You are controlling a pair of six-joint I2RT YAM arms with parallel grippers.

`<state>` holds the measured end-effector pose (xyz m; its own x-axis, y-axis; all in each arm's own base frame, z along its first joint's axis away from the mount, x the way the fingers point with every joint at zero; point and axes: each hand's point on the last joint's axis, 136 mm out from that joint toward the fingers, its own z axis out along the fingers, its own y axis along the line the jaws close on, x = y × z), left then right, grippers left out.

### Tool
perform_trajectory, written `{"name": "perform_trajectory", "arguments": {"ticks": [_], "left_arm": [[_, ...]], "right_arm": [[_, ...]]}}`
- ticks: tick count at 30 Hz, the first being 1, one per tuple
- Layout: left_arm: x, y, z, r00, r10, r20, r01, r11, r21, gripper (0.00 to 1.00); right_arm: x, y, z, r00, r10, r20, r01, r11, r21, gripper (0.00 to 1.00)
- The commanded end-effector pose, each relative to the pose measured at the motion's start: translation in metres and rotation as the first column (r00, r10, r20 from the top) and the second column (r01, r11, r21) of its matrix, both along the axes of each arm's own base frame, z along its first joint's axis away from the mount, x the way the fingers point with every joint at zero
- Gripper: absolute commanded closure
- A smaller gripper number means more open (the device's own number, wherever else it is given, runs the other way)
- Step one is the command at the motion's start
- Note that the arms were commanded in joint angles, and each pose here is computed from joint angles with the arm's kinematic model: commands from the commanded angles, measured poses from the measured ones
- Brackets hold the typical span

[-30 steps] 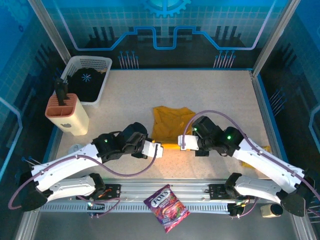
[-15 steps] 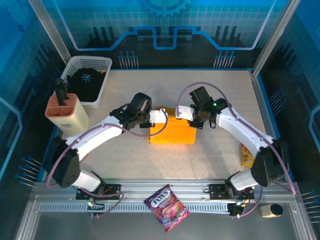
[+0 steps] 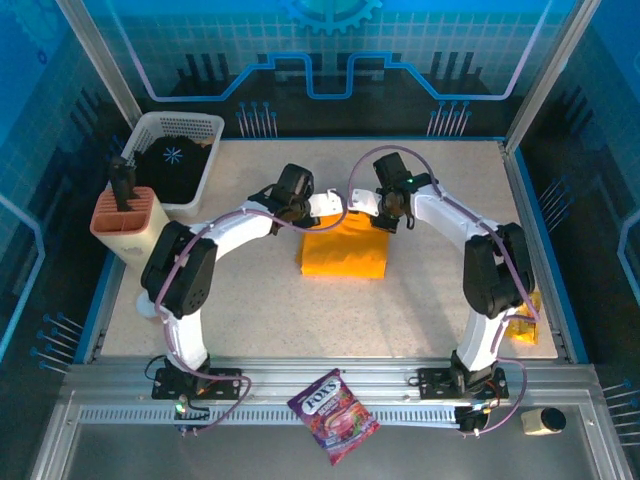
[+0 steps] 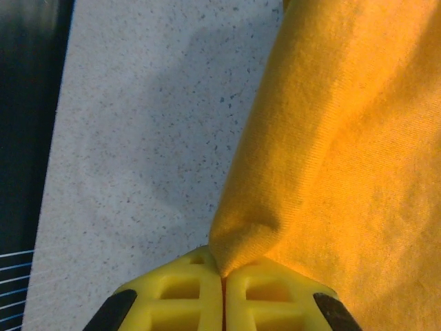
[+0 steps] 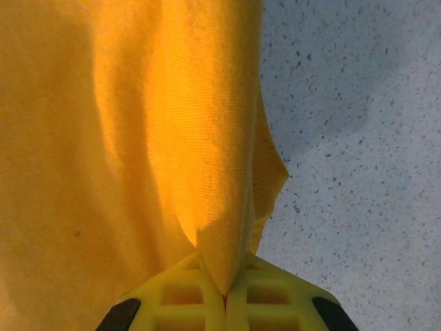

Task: Fold and stack the t-shirts

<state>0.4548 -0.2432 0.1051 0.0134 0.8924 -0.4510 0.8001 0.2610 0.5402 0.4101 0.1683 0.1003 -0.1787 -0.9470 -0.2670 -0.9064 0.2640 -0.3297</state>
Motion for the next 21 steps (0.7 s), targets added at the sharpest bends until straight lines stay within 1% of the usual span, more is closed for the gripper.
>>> {"name": "perform_trajectory", "arguments": {"ticks": [1,4,8,11,12,15,16,17,21], "left_arm": [[0.015,-0.01,0.002,1.0,-0.004,0.018,0.005,0.999,-0.043,1.0],[0.023,-0.01,-0.01,1.0,0.006,0.011,-0.005,0.999,-0.033,1.0],[0.035,-0.007,-0.019,0.998,0.049,0.03,-0.048,0.998,-0.027,0.96],[0.042,-0.004,-0.022,0.996,0.083,0.043,-0.082,0.996,-0.031,0.95],[0.043,-0.003,-0.023,0.994,0.095,0.046,-0.093,0.995,-0.03,0.92],[0.049,0.001,-0.019,0.989,0.133,0.066,-0.131,0.99,-0.046,0.75],[0.05,0.002,-0.016,0.986,0.149,0.076,-0.145,0.988,-0.057,0.66],[0.053,0.004,-0.01,0.981,0.168,0.095,-0.162,0.984,-0.075,0.59],[0.061,0.013,0.02,0.953,0.254,0.168,-0.225,0.959,-0.172,0.42]], "right_arm": [[0.024,-0.005,-0.004,0.999,-0.034,0.031,0.033,0.999,0.017,1.0],[0.036,-0.007,-0.018,0.997,-0.069,0.039,0.068,0.998,0.017,1.0],[0.054,-0.01,-0.03,0.988,-0.137,0.077,0.135,0.99,0.031,1.0],[0.065,-0.011,-0.034,0.974,-0.203,0.1,0.198,0.978,0.062,0.9],[0.069,-0.011,-0.034,0.968,-0.226,0.106,0.218,0.973,0.076,0.86],[0.076,-0.014,-0.029,0.944,-0.311,0.11,0.296,0.946,0.129,0.74],[0.078,-0.015,-0.025,0.935,-0.333,0.117,0.315,0.937,0.151,0.69],[0.081,-0.017,-0.02,0.923,-0.363,0.127,0.339,0.924,0.176,0.64],[0.086,-0.024,0.012,0.873,-0.453,0.178,0.394,0.873,0.288,0.45]]}}
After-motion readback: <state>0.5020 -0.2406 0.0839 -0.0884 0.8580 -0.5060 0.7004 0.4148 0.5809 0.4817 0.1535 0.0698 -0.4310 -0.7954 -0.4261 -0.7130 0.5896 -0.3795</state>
